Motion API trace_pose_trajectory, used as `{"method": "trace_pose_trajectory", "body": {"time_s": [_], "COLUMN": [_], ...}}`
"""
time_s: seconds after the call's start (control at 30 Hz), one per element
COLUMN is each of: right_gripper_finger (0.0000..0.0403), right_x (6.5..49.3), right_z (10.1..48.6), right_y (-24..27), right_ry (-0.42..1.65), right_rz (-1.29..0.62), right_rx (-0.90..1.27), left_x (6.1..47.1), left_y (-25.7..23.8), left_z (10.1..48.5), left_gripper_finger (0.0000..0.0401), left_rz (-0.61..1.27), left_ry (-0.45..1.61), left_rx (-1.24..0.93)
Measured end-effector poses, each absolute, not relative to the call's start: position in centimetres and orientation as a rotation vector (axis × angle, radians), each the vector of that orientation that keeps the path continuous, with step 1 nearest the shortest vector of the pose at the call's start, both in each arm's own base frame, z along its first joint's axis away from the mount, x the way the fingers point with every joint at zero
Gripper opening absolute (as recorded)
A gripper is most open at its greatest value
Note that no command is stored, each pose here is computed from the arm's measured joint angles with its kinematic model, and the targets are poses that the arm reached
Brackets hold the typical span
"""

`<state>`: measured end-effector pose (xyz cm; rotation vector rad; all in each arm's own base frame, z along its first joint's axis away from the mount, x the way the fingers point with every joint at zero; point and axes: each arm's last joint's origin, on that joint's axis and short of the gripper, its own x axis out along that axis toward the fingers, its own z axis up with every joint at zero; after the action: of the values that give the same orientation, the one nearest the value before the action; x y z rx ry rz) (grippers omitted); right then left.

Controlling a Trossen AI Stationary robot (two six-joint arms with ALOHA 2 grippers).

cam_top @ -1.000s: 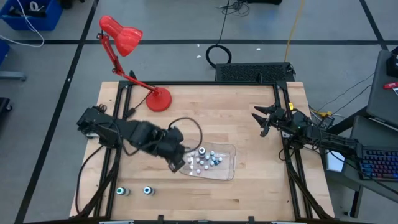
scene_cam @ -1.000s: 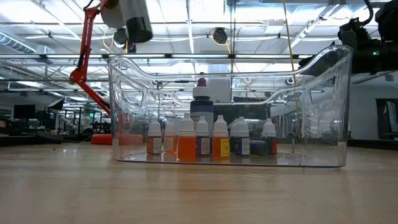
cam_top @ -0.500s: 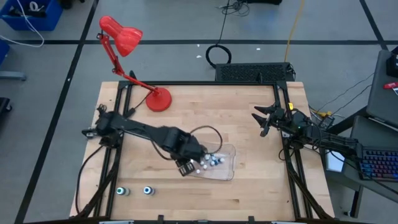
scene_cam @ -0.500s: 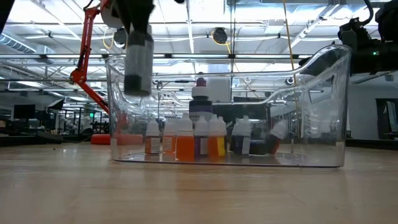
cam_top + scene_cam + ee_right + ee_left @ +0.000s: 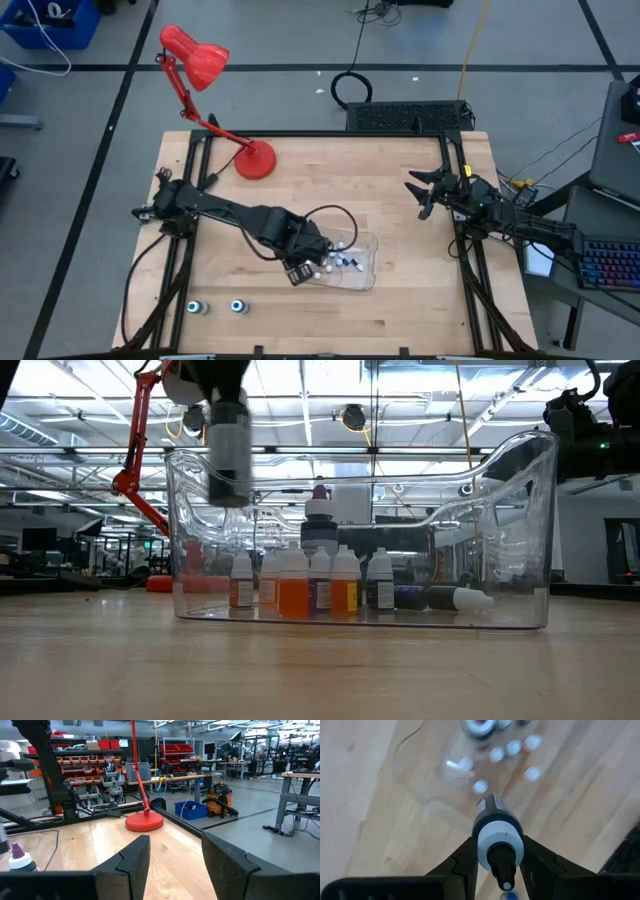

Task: Pick & Place food coloring
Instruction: Put the large black food coloring bottle into the transparent bin

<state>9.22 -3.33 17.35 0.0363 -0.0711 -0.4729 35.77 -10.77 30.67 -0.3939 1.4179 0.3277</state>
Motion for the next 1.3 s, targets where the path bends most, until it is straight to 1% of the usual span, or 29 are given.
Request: {"method": "trace_pose_trajectory", "body": {"time_s": [0.3, 0.47, 0.73, 1.3], "right_gripper_finger": [0.0167, 0.0167, 0.0167, 0.0167], "right_x": [9.2, 9.2, 9.2, 9.2], "right_z": [17.4, 17.4, 17.4, 17.4], "right_y": [-3.3, -3.3, -3.3, -3.3], "right_ry": [-0.072, -0.071, -0.072, -0.072], "right_rz": [-0.473, -0.473, -0.473, -0.473], "right_rx": [0.036, 0.036, 0.036, 0.036], "left_x": [36.6, 37.4, 38.3, 39.4], "left_y": [-11.9, -12.4, -12.7, -13.2], "left_z": [30.2, 28.5, 26.5, 24.8], "left_gripper_finger": [0.012, 0.012, 0.012, 0.012], "left_rz": [0.277, 0.274, 0.28, 0.275], "left_ry": [1.356, 1.399, 1.452, 1.443], "left_rx": [-0.377, -0.325, -0.312, -0.308]}}
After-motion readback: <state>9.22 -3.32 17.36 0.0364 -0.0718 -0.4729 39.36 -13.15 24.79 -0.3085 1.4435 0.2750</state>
